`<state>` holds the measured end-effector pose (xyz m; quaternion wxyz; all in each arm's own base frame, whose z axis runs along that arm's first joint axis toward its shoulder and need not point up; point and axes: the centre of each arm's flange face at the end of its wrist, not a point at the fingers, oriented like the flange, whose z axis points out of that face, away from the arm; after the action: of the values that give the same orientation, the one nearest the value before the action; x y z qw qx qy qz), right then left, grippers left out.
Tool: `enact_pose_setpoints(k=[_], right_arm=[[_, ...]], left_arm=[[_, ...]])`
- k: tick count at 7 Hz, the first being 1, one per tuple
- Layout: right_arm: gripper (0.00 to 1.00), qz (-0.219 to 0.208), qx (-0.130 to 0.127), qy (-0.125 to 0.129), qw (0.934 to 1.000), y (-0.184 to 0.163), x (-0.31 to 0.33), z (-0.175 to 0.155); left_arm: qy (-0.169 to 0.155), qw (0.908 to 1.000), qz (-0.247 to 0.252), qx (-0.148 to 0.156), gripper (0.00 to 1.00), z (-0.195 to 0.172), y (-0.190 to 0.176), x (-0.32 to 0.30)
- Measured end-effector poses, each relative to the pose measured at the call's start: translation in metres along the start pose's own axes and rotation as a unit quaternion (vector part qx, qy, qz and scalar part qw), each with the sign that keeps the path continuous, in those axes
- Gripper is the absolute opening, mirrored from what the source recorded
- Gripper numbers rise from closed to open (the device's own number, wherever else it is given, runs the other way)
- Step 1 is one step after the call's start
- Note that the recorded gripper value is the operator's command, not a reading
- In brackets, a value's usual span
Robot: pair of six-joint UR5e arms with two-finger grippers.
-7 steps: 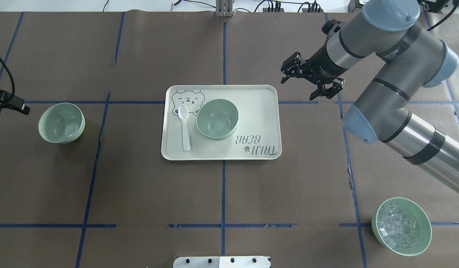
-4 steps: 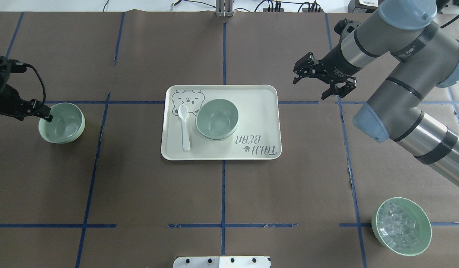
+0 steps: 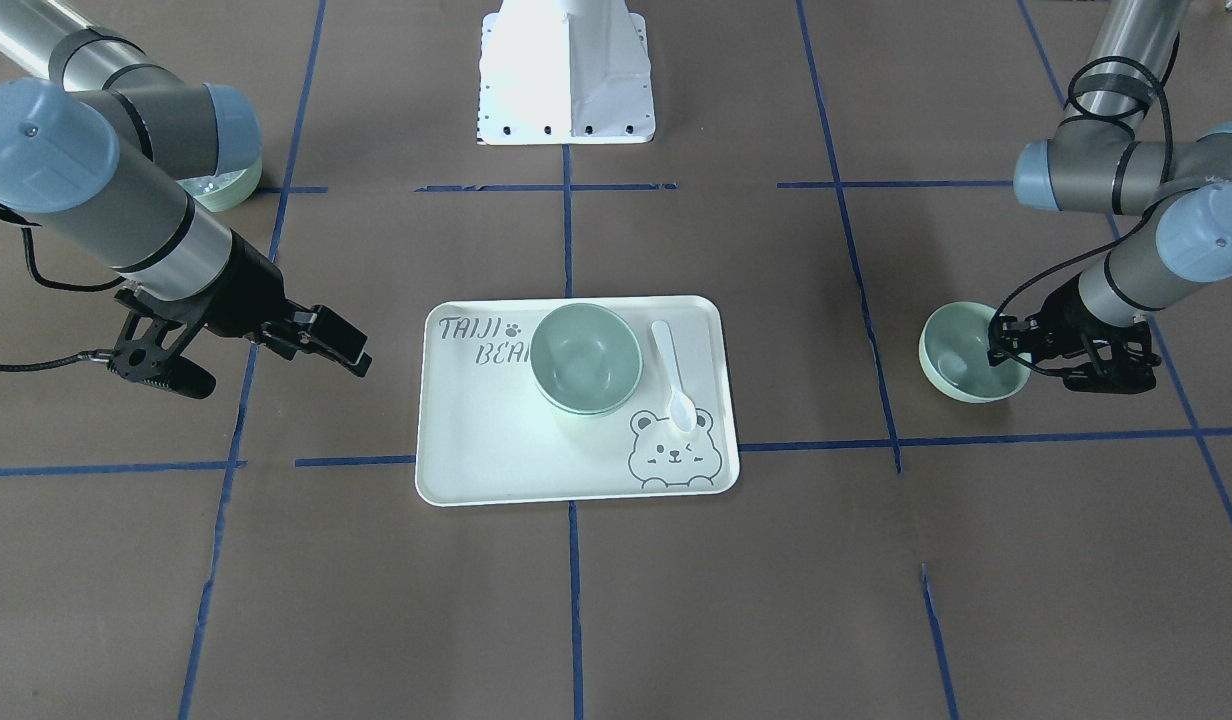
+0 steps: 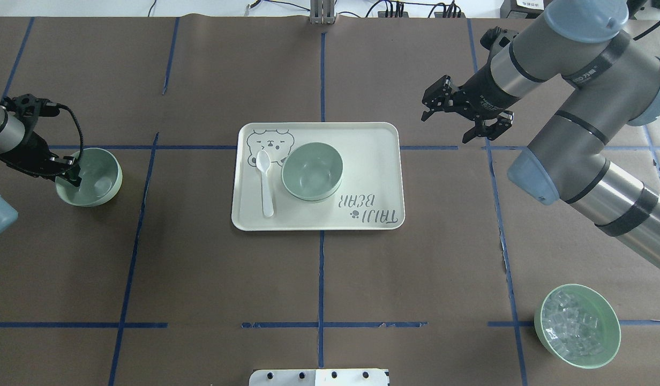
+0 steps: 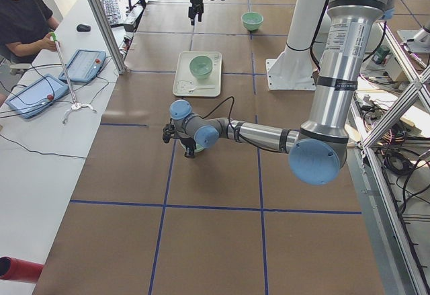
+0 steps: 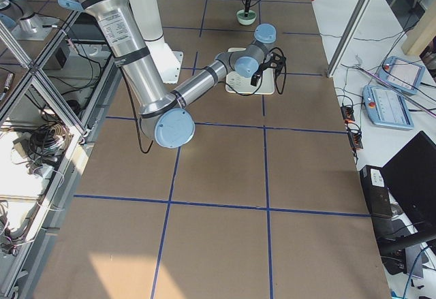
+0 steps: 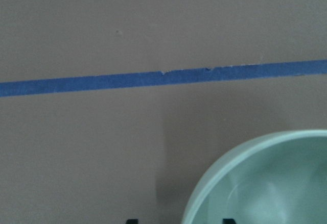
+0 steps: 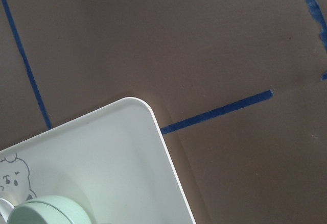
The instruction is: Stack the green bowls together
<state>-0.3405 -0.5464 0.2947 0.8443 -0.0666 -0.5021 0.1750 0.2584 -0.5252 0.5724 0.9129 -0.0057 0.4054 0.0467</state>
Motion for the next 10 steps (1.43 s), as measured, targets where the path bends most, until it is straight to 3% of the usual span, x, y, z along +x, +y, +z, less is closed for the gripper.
enact_pose_setpoints(k=[3,5,6,8,10], right_arm=[[1.00,-0.014,-0.002,0.001,0.9999,-0.004,0.010,-0.004],[1.00,-0.052,0.003,0.012,0.9986,-0.021,0.054,-0.016],[1.00,-0.062,0.007,0.019,0.9979,-0.029,0.072,-0.019],[1.00,-0.069,0.011,0.027,0.9972,-0.037,0.089,-0.020],[1.00,-0.069,0.011,0.030,0.9971,-0.037,0.094,-0.019]], left_arm=[[0.045,0.9989,0.010,-0.002,0.00,-0.037,-0.015,0.061],[0.092,0.9948,-0.040,0.017,0.00,-0.096,-0.042,0.160],[0.114,0.9906,-0.075,0.015,0.00,-0.108,-0.047,0.224],[0.128,0.9874,-0.093,0.009,0.00,-0.093,-0.028,0.339],[0.127,0.9882,-0.085,0.014,0.00,-0.074,-0.008,0.397]])
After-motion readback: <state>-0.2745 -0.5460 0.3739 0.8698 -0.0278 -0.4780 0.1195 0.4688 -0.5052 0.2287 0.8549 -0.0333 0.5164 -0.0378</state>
